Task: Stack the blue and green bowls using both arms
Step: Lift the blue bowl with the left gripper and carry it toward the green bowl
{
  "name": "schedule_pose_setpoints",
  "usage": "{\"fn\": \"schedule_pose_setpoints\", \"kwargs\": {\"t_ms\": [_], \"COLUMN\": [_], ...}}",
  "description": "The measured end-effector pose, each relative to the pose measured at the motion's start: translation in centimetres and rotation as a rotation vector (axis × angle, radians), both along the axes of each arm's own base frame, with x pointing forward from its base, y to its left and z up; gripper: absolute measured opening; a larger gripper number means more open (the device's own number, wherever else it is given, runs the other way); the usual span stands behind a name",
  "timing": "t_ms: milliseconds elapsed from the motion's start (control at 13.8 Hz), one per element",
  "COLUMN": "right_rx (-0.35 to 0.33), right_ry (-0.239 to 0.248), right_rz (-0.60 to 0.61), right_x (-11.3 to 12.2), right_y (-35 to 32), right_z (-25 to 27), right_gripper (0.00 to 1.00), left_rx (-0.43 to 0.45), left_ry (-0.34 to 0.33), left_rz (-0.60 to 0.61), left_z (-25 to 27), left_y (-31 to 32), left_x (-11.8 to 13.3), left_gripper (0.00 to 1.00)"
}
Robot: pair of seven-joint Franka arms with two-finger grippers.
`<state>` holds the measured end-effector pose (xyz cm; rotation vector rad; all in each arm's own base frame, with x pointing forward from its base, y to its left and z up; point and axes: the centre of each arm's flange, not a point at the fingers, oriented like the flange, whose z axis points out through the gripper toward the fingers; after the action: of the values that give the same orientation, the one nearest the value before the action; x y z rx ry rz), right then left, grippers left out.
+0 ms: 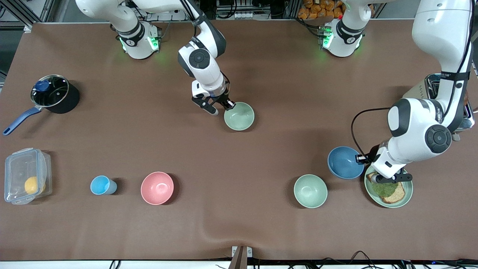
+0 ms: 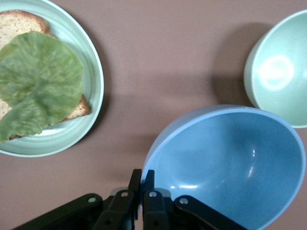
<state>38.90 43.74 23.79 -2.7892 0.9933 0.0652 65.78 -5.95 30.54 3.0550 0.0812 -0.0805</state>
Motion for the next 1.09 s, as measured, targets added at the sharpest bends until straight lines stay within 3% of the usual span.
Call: {"fn": "schedule_pose_setpoints", "kwargs": {"t_ms": [290, 507, 580, 797, 1087], "right_rx": [-0.011, -0.057, -0.073, -0.041, 0.048], "right_ry": [0.018, 0.104, 0.138, 0.222, 0.323], "right_rz": [-0.025, -0.115, -0.155, -0.314, -0.484], "right_x": [0.4, 2.4, 3.5, 7.1, 8.9], "right_y": [-0.1, -0.8, -1.4, -4.5, -6.9], "right_z": [0.2, 1.5, 2.1, 3.0, 2.0], "right_gripper": [0.63, 0.94, 1.0, 1.0, 1.0], "left_rx": [-0.021, -0.034, -0.038, -0.054, -0.062], "left_ry": [0.018, 0.034, 0.038, 0.056, 0.094], "left_rz": [0.035, 0.052, 0.051, 0.064, 0.066], "left_z": [0.7, 1.5, 1.9, 3.2, 3.6], "left_y": [-4.7, -8.8, -10.4, -16.7, -25.1], "left_x": [-1.7, -3.6, -4.5, -7.7, -12.5], "left_gripper": [0.04, 0.04, 0.04, 0.04, 0.04]}}
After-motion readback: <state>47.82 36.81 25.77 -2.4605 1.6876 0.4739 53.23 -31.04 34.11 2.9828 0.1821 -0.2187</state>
